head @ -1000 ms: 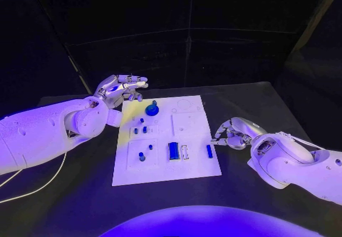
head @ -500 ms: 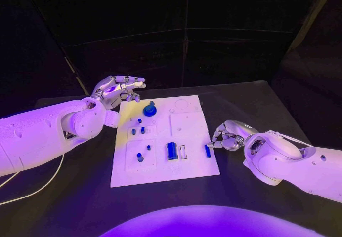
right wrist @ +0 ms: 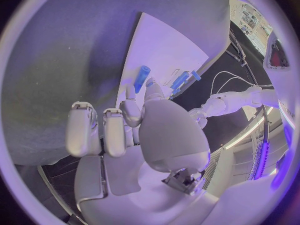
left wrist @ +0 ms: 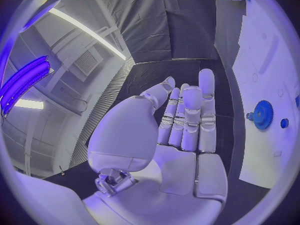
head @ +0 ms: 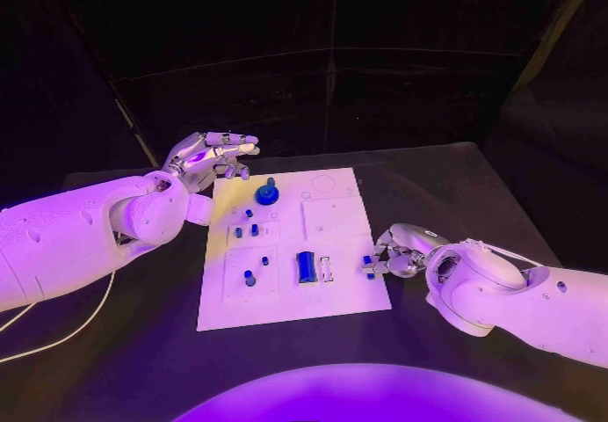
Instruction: Assemble the parts on the task board
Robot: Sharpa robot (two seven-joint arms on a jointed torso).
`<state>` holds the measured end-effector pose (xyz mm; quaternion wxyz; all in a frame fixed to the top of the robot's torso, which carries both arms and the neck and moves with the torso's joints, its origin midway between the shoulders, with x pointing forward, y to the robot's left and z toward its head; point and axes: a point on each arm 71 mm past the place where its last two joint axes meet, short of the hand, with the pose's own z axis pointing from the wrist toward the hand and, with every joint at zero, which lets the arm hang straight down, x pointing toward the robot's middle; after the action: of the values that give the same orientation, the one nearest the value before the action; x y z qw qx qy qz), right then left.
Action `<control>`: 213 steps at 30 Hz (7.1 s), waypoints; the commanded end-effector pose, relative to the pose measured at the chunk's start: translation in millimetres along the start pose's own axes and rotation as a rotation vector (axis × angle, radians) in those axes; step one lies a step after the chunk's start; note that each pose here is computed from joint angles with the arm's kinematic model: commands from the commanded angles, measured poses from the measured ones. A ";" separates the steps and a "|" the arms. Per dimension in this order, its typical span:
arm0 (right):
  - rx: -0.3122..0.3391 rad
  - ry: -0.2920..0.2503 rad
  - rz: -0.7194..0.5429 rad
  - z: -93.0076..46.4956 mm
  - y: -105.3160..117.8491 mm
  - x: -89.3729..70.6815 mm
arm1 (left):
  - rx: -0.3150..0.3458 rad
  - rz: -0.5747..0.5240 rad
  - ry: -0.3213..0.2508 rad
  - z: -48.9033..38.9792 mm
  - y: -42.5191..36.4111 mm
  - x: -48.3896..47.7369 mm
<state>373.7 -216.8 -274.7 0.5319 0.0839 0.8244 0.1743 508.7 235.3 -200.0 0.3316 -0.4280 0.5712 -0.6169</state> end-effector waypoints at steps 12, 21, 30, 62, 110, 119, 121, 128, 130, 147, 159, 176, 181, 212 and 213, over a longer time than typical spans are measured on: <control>-0.030 0.015 -0.144 7.1 5.6 5.4 | 0.003 -0.007 0.010 0.0 -1.2 -0.3; -0.064 0.009 -0.345 12.3 11.8 8.4 | 0.004 -0.007 0.010 0.0 -1.3 -0.3; -0.058 -0.039 -0.224 9.3 15.3 5.0 | 0.004 -0.007 0.010 0.1 -1.2 -0.5; -0.092 -0.016 0.059 3.7 52.4 13.9 | -0.011 -0.016 0.036 0.8 0.3 4.2; -0.111 -0.001 0.058 17.6 71.0 23.4 | -0.016 -0.020 0.045 0.1 0.2 6.1; -0.112 -0.005 0.060 17.5 70.8 23.0 | -0.017 -0.020 0.046 -0.3 0.2 5.7; -0.113 -0.005 0.060 17.2 70.8 22.9 | -0.017 -0.020 0.046 -0.3 0.2 5.7; -0.120 -0.021 0.071 15.1 68.6 20.3 | -0.016 -0.021 0.047 -0.3 0.1 5.8; -0.133 -0.036 0.083 13.8 66.7 18.0 | -0.015 -0.020 0.046 -0.3 0.0 5.7; -0.336 -0.133 0.607 60.6 22.7 -74.8 | 0.013 -0.008 -0.033 5.1 5.3 -2.6; -0.380 -0.182 0.931 130.7 4.2 -105.1 | 0.065 -0.048 -0.181 25.0 23.4 -21.6; -0.329 -0.261 0.943 152.2 -1.3 -111.1 | 0.010 -0.036 -0.252 29.2 56.2 -18.8; -0.326 -0.285 0.982 142.6 4.2 -104.7 | 0.008 -0.012 -0.275 23.1 56.2 -8.3; -0.228 -0.393 1.182 65.8 37.4 -71.9 | 0.051 0.134 -0.415 -24.0 33.2 54.3; -0.228 -0.393 1.182 65.8 37.4 -71.9 | 0.051 0.134 -0.415 -24.0 33.2 54.3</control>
<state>461.6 -191.4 -226.6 0.4825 0.4972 0.5109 0.5089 461.5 191.9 -227.9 0.4751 -0.5097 0.5079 -0.5065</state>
